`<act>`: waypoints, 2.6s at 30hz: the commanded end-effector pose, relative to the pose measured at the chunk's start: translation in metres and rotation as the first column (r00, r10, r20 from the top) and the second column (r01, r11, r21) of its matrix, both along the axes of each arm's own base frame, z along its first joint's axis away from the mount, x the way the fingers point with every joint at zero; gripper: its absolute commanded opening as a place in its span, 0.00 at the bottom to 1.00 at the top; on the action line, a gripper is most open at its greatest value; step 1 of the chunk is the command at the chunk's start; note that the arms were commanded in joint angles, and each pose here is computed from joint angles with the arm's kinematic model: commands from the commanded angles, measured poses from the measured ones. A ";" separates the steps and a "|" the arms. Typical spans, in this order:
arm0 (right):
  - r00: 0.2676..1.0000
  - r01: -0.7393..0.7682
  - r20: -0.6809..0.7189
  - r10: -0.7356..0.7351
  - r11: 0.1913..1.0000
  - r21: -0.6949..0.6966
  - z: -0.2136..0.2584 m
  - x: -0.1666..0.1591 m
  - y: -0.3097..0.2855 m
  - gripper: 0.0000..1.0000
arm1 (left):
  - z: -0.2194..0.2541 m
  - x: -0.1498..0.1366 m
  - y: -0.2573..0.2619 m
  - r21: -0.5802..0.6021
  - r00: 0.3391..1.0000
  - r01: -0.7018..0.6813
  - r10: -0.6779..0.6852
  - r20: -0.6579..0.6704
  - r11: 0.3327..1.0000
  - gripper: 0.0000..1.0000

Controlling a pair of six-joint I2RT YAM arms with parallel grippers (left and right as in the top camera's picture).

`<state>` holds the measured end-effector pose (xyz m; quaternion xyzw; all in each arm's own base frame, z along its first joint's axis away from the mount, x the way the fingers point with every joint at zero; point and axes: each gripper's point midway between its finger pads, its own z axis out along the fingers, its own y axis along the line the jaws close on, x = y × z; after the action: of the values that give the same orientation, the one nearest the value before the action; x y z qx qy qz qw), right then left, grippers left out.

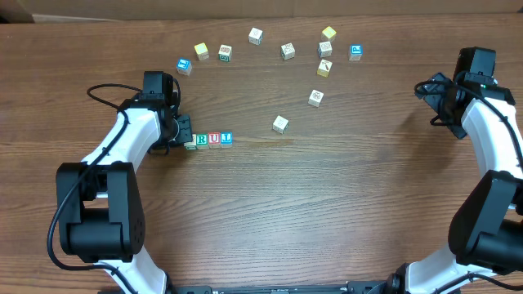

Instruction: Form a horizontal line

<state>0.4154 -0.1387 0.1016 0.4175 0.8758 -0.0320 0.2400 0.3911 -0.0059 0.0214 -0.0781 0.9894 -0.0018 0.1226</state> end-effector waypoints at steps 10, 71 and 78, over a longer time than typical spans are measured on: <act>1.000 0.001 0.026 -0.001 1.000 -0.019 0.012 0.003 -0.003 1.00 | 0.002 0.011 0.021 0.102 0.998 -0.044 0.039 0.055 0.994 0.31; 1.000 0.001 0.026 -0.001 1.000 -0.019 0.012 0.003 -0.003 1.00 | 0.019 0.030 0.125 0.189 0.942 -0.299 0.258 0.216 0.935 1.00; 1.000 0.001 0.026 -0.001 1.000 -0.019 0.012 0.003 -0.003 1.00 | 0.019 0.030 0.125 0.189 0.942 -0.300 0.258 0.216 0.935 1.00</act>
<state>0.4156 -0.1387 0.1018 0.4175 0.8758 -0.0318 0.2404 0.4244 0.1184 0.0435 -0.2020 0.9461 0.1114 0.2271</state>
